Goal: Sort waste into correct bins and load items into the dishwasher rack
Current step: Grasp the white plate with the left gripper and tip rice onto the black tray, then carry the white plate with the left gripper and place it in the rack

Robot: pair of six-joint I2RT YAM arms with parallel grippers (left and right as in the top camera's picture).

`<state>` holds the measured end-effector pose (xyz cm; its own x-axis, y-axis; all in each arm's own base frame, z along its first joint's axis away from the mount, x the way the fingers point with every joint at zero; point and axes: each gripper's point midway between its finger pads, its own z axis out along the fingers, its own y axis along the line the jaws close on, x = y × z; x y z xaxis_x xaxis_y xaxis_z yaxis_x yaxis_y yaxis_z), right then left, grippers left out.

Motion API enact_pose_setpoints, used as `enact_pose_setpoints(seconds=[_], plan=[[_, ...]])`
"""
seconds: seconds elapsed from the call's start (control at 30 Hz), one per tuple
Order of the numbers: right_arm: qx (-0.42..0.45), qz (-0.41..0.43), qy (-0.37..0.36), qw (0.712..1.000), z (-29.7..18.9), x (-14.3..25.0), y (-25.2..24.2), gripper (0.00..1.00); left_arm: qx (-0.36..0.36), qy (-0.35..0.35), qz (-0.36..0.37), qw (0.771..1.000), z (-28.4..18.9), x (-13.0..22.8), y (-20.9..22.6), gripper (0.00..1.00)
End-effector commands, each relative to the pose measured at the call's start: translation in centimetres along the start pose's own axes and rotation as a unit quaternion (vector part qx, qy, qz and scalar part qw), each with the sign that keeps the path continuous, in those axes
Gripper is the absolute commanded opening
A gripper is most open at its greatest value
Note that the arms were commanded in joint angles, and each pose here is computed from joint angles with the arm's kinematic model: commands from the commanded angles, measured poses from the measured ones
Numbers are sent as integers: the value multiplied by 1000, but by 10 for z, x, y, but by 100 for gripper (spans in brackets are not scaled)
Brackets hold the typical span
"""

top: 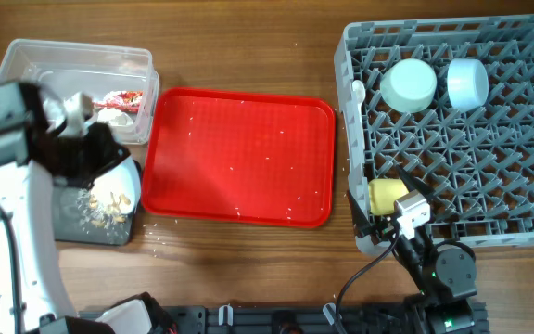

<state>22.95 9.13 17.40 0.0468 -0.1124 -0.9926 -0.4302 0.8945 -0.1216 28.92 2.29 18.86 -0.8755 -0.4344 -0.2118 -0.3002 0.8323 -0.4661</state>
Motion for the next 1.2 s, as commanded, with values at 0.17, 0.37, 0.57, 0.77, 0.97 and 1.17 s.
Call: enact_pose_setpoints(seconds=[0.17, 0.37, 0.57, 0.77, 0.97, 1.17], plan=[[5, 9, -2, 1000, 0, -1, -2, 100, 124, -136, 36, 982, -70, 6, -4, 4], [5, 8, -2, 1000, 0, -1, -2, 100, 132, -126, 38, 982, -60, 10, -4, 4], [5, 9, -2, 1000, 0, -1, -2, 100, 133, -135, 26, 981, -61, 9, 2, 4], [5, 8, -2, 1000, 0, -1, -2, 100, 156, -147, 15, 977, -64, 6, 4, 4], [5, 8, -2, 1000, 0, -1, -2, 100, 157, -146, 36, 976, -61, 6, 2, 4], [5, 9, -2, 1000, 0, -1, -2, 100, 162, -124, 24, 979, -54, 10, -8, 4]])
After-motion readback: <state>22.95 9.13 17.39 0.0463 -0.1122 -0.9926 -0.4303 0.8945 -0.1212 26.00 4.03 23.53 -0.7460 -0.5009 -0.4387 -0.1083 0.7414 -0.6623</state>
